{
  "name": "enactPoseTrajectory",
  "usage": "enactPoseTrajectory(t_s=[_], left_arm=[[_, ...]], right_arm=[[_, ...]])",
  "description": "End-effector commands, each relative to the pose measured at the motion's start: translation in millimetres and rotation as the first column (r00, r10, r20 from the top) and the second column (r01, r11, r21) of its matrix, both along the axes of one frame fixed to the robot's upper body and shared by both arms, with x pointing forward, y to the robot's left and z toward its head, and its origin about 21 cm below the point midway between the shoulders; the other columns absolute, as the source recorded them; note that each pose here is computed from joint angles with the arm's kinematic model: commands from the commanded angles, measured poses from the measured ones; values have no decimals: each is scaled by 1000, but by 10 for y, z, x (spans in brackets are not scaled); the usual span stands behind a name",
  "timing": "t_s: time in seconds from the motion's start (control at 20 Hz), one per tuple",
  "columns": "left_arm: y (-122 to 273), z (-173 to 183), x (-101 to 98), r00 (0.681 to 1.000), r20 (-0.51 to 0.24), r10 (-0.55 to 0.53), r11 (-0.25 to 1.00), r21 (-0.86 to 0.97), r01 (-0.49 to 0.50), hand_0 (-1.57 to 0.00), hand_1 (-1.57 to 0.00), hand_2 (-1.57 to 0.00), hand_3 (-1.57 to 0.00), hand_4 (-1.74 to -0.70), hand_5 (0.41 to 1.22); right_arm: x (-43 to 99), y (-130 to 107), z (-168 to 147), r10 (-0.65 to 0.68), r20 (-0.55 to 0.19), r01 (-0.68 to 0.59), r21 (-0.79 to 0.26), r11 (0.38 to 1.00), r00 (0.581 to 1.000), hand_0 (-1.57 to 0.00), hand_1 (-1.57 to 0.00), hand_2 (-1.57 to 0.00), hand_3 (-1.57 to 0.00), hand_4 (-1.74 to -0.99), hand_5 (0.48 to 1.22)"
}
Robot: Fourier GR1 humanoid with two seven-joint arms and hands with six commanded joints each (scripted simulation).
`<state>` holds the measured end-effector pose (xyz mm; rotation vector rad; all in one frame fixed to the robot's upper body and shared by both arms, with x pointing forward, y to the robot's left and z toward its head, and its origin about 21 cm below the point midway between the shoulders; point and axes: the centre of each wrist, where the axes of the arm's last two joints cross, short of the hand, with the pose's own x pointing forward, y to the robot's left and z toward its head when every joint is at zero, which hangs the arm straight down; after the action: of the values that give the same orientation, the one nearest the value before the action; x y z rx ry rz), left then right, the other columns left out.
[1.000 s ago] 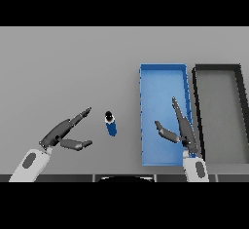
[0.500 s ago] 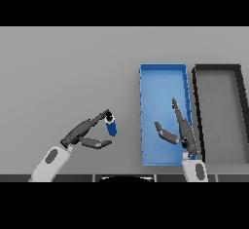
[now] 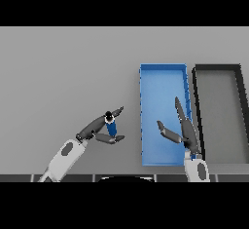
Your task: Pick up the blue pipe and place it into the blue bin.
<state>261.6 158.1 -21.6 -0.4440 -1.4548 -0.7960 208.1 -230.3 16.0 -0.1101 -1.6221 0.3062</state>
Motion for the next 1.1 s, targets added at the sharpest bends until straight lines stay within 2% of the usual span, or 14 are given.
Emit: enactPoseTrajectory(t_s=[0.0,0.05,0.15,0.2,0.3,0.35,0.45,0.55,0.7,0.9,1.05], left_arm=[[-26,3,17,1000,3,5,1000,-26,-5,1,-2,-39,-6,-1240,558],[-29,0,21,1000,-1,14,999,-44,-14,1,-40,-110,-43,-1267,585],[-116,-14,11,1000,-16,27,998,-53,-28,-100,-265,-357,-215,-1317,651],[-151,-12,10,999,-34,30,996,-86,-33,-289,-458,-539,-486,-1342,765],[-161,-42,-41,999,-38,32,996,-85,-35,-717,-856,-901,-877,-1477,929],[-157,-42,-67,1000,-26,14,996,-85,-16,-888,-999,-1035,-1009,-1526,988],[-217,-51,-72,1000,-5,-18,996,-88,17,-1134,-1205,-1228,-1174,-1600,1072],[-225,-97,-120,999,36,-10,993,-114,14,-1291,-1337,-1351,-1272,-1647,1125],[-309,20,-102,998,61,20,991,-132,-12,-1428,-1451,-1459,-1382,-1692,1172],[-431,253,-105,992,122,16,975,-221,11,-1512,-1522,-1525,-1446,-1721,1201],[-475,406,-145,987,157,-11,967,-249,50,-1541,-1546,-1547,-1469,-1731,1211]], right_arm=[[8,-20,0,1,8,-1,-4,1000,1000,1,1,1,1,-1204,605],[-4,-13,-5,0,8,0,-11,1000,1000,1,1,1,1,-1196,603],[-27,-28,-33,-1,2,1,-1,1000,1000,1,1,1,1,-1198,605],[-25,-21,-34,-3,2,3,1,1000,1000,1,1,1,1,-1199,605],[-12,-38,-13,-2,13,2,-6,1000,1000,1,1,1,1,-1198,604],[-12,-37,2,2,16,-2,1,1000,1000,1,1,1,1,-1195,604],[-17,-13,-16,-1,13,1,5,1000,1000,1,1,1,1,-1198,604],[-21,-62,8,0,21,0,-10,1000,1000,1,1,1,1,-1191,602],[5,-70,-1,4,4,-4,-3,1000,1000,1,1,1,1,-1189,601],[28,-45,-6,3,16,-3,-12,1000,1000,1,1,1,1,-1183,606],[-19,-95,-34,5,20,-5,-22,1000,1000,1,1,1,1,-1164,602]])
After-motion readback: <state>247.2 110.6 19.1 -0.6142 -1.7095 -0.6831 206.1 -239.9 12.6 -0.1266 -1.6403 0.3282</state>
